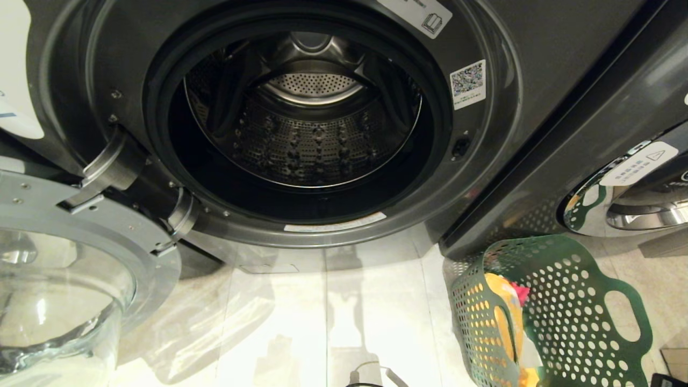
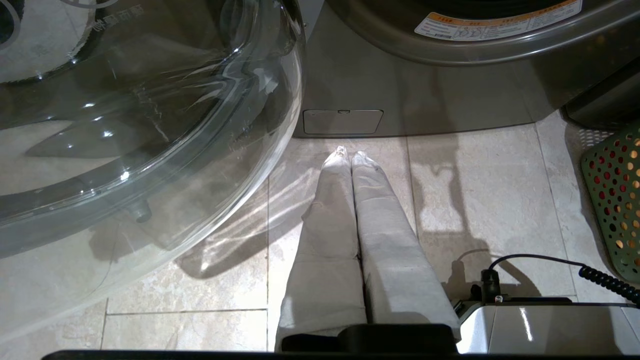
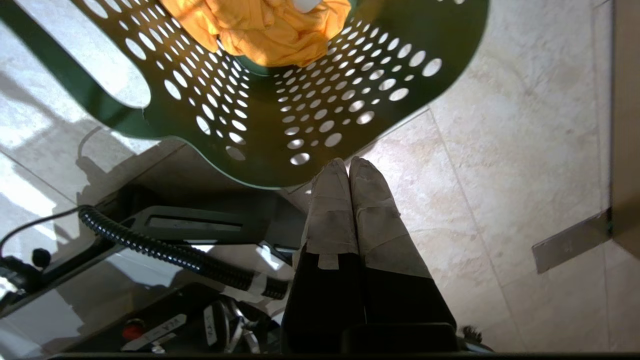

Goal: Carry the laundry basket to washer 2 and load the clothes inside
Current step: Place the clothes into the washing machine

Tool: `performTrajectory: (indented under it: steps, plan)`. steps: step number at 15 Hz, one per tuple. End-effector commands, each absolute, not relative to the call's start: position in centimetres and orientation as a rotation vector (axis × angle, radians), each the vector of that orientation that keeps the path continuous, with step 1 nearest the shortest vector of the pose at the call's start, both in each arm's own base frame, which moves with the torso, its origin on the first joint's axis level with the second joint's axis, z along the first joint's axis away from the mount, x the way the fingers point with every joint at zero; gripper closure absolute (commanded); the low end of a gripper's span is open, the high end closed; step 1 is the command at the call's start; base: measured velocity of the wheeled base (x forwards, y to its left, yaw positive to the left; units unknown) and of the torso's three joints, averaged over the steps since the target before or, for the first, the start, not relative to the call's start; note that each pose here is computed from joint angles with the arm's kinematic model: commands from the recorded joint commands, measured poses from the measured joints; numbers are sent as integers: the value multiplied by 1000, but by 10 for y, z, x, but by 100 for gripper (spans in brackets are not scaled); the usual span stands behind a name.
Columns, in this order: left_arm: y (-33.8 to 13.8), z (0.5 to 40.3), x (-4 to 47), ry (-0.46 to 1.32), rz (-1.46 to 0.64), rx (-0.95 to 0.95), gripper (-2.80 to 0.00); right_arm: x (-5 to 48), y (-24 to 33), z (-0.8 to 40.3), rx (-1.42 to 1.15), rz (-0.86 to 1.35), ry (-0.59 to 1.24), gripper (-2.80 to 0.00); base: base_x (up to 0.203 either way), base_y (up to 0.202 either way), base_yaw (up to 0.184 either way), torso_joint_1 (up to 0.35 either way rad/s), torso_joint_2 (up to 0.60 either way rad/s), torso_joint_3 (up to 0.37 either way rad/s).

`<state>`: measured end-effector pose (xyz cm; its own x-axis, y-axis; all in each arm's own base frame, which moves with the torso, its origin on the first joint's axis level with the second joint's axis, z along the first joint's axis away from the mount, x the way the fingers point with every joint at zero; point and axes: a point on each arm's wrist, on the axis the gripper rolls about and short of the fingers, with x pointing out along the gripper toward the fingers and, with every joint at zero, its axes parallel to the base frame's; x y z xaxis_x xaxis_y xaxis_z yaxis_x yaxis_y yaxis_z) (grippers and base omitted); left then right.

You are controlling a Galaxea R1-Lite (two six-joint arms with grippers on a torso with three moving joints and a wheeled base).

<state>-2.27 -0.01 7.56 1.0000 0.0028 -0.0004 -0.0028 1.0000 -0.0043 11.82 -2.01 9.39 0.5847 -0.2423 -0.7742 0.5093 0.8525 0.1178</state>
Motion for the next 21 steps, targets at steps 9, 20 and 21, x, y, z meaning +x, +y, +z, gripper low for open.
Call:
performTrajectory:
  steps: [9, 20, 21]
  plan:
    - [0, 76, -23, 0, 3, -5, 0, 203, -58, 28, 343, -405, 1167, -280, 0, 0, 0, 0, 0, 0]
    - [0, 76, -23, 0, 3, -5, 0, 244, -86, -19, 10, 62, 1136, -280, 0, 0, 0, 0, 0, 0]
    - [0, 76, -23, 0, 3, -5, 0, 244, -86, -22, 6, 61, 1130, -280, 0, 0, 0, 0, 0, 0]
